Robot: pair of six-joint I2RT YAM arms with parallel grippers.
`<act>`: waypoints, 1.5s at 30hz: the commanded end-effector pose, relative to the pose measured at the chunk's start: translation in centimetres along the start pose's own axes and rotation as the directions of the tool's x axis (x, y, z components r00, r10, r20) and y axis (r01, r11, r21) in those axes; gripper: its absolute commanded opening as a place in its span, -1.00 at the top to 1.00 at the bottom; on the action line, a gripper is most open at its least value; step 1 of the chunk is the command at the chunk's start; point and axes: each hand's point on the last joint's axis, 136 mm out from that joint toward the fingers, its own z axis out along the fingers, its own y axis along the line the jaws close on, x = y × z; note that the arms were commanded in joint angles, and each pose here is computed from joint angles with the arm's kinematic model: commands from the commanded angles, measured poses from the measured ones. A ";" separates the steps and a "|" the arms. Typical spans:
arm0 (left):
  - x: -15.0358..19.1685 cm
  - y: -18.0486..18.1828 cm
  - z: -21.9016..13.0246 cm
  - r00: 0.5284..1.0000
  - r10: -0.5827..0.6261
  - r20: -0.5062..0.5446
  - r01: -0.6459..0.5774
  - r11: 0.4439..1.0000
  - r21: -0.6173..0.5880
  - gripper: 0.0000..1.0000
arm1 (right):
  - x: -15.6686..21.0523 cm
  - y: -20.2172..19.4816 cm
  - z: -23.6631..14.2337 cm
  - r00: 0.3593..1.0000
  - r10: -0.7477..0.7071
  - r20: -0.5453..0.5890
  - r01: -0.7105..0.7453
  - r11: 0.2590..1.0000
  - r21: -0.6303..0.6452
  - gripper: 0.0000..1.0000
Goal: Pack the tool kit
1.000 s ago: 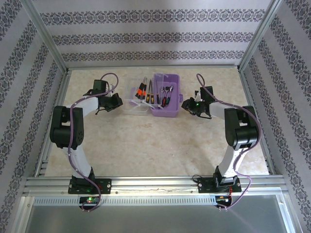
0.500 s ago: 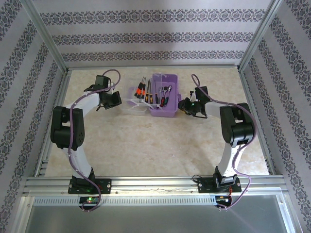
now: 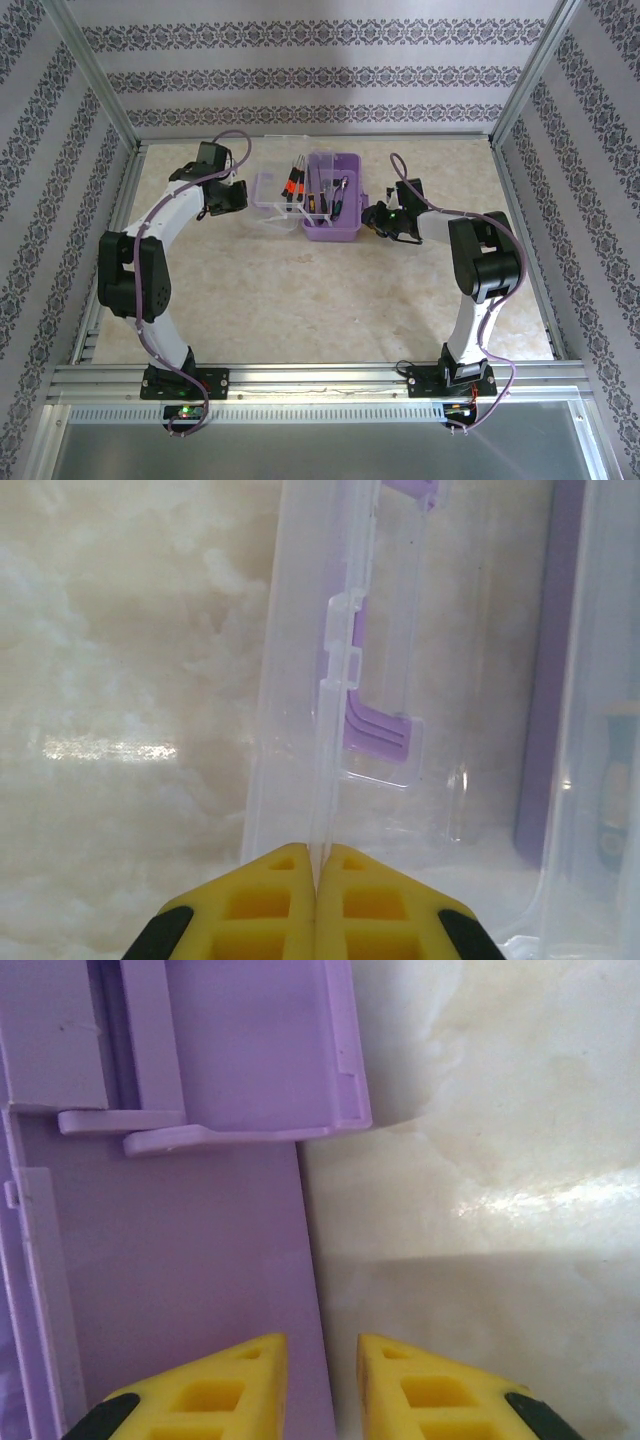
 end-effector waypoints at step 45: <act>3.7 -17.4 -3.9 0.940 0.334 -0.068 -0.314 0.926 0.212 1.00 | 2.0 3.8 1.3 0.998 -0.043 -0.046 0.037 0.991 -0.129 0.48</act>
